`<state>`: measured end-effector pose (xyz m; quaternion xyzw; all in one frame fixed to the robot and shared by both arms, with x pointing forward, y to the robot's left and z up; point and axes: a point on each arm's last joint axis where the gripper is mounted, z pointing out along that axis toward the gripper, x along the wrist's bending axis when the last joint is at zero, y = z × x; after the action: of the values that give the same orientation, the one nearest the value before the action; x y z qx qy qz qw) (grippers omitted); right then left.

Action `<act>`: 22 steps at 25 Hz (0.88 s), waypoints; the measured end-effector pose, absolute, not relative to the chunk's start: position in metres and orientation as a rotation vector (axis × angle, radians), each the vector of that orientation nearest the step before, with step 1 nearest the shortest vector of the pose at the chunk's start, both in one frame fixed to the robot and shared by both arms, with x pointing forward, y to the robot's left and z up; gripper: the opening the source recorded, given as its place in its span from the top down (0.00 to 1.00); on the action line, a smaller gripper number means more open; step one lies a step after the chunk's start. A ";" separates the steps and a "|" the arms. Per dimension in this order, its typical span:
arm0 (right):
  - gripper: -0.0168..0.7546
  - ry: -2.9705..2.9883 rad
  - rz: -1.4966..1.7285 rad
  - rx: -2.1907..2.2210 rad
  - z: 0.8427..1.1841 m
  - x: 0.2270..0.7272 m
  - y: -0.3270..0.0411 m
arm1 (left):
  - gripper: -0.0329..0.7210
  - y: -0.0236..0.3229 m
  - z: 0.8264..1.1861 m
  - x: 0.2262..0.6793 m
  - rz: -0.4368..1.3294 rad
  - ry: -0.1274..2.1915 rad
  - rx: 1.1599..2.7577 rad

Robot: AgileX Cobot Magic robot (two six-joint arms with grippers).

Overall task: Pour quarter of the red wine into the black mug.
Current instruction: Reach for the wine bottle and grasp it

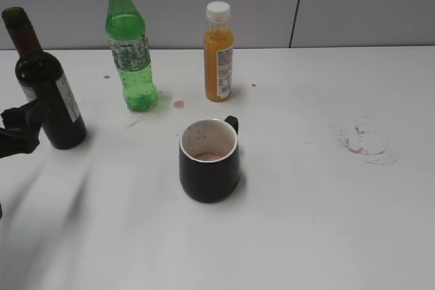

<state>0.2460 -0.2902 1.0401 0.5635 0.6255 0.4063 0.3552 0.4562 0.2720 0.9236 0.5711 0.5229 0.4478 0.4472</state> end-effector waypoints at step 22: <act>0.22 1.616 1.050 1.456 1.040 0.246 -0.290 | 0.04 0.263 0.884 0.516 1.075 1.377 1.360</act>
<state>0.2460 -0.2902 1.0401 0.5635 0.6255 0.4063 0.3552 0.5163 0.2630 0.8836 0.5495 0.5562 0.4344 0.4472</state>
